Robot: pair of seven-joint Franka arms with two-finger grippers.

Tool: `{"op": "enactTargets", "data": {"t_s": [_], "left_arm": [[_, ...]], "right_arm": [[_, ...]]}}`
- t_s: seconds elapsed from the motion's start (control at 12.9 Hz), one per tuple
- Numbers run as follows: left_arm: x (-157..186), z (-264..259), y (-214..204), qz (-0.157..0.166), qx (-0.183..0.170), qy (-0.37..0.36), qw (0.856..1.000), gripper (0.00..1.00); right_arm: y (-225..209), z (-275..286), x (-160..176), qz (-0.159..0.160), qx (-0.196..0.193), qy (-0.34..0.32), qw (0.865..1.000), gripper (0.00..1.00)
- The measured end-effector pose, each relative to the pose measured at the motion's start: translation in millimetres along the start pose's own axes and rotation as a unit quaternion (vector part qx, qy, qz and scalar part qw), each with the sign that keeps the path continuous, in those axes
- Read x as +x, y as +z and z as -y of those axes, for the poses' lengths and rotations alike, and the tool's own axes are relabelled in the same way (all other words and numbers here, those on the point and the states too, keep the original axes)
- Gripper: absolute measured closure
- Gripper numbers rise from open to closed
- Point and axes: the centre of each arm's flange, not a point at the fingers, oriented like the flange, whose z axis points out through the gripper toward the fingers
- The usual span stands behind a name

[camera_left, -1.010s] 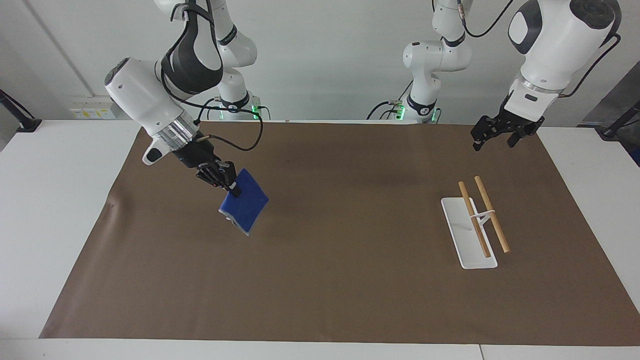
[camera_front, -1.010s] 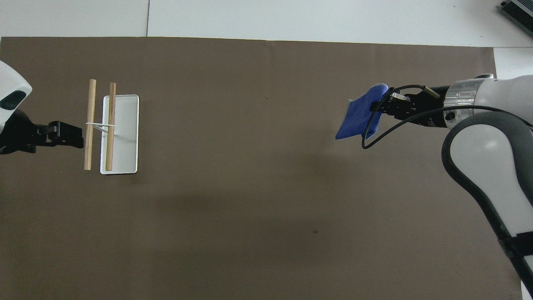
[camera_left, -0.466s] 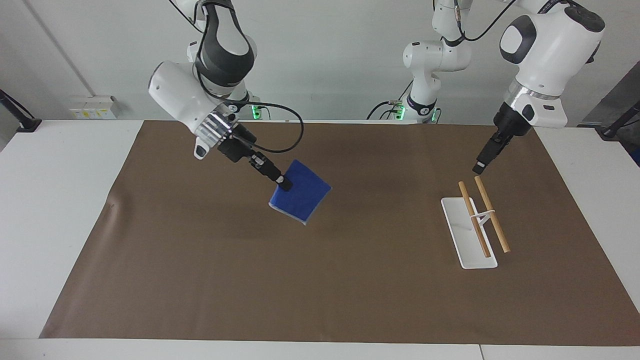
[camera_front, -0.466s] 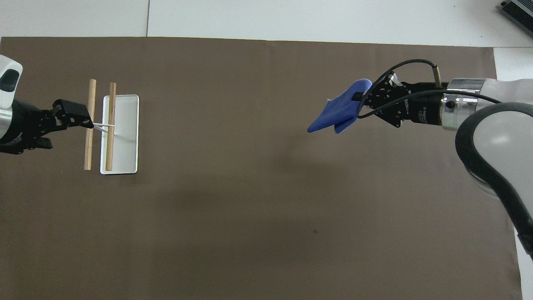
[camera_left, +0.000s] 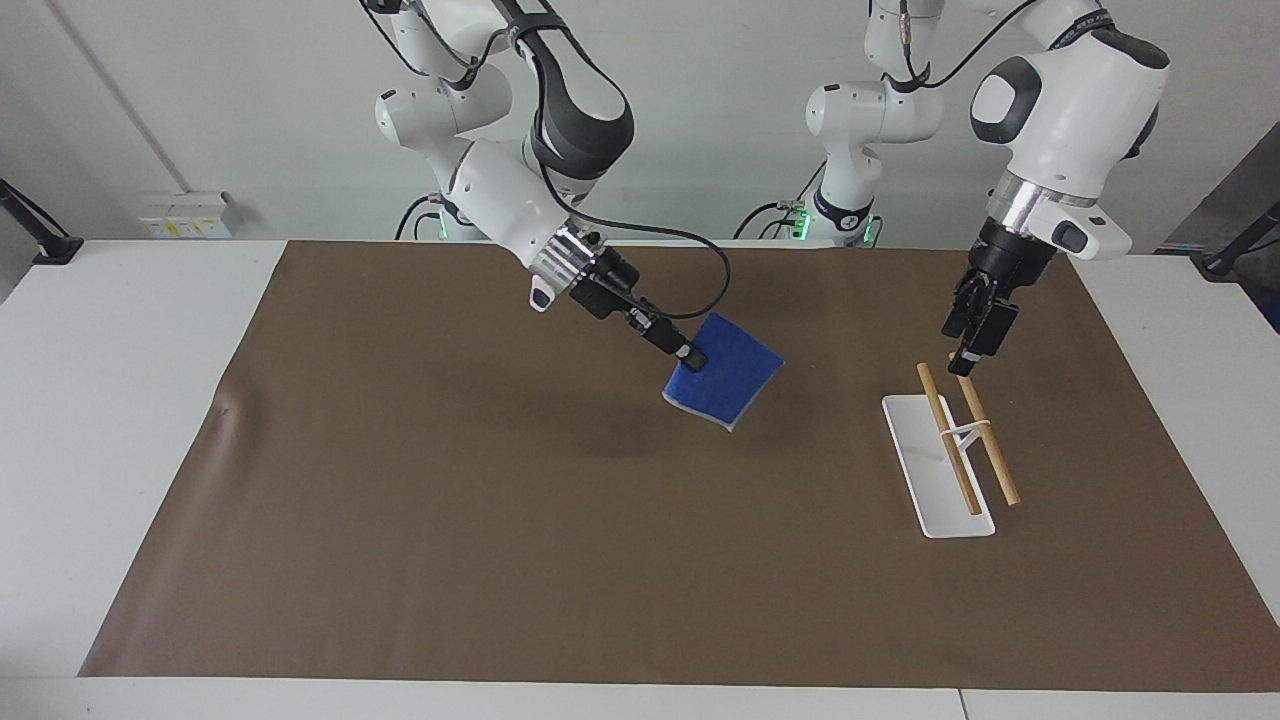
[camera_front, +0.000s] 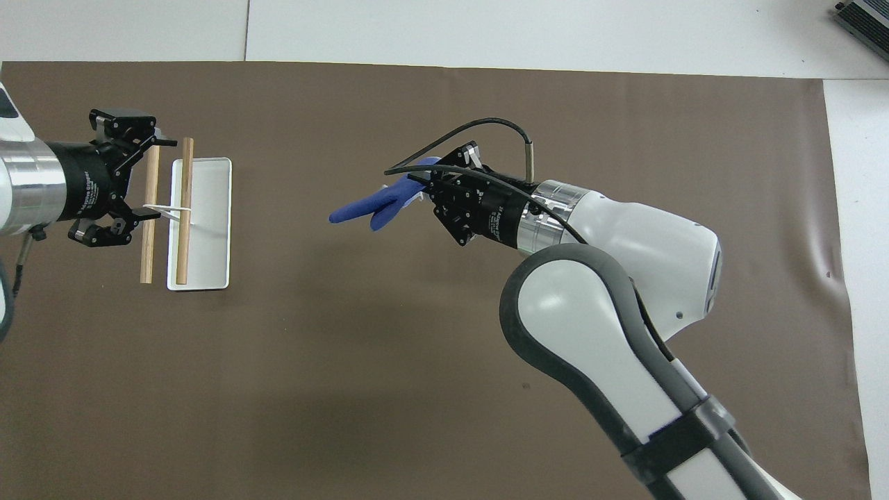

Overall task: Right arm passes towel to left arm to hang
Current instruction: 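Lift the towel with the right gripper while the left gripper rises, then carry the towel toward the left gripper while the left gripper approaches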

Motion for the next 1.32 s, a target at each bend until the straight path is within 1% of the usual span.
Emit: {"op": "enactTargets", "data": {"t_s": [0.16,0.31,0.47,0.62,0.85,1.09,1.32], "left_arm": [[-12,1,12,-0.002,-0.017,-0.045,0.999,0.0],[-21,3,21,-0.002,-0.023,-0.071,0.997,0.0],[-26,4,29,-0.001,-0.028,-0.091,0.995,0.0],[-37,1,44,0.002,-0.041,-0.115,0.992,0.0],[-48,-4,58,0.007,-0.054,-0.13,0.99,0.0],[-51,-7,56,0.008,-0.064,-0.133,0.989,0.0],[-52,-15,48,0.012,-0.076,-0.164,0.983,0.0]], "right_arm": [[6,-8,-8,0.011,0.018,0.046,0.999,0.96],[9,-9,-15,0.02,0.035,0.084,0.996,0.96],[19,-8,-34,0.013,0.055,0.123,0.991,0.96],[28,-2,-48,0.018,0.066,0.17,0.983,0.96],[30,10,-46,0.016,0.095,0.225,0.97,0.96],[31,10,-43,0.016,0.1,0.237,0.966,0.96],[32,10,-43,0.016,0.1,0.237,0.966,0.96]]}}
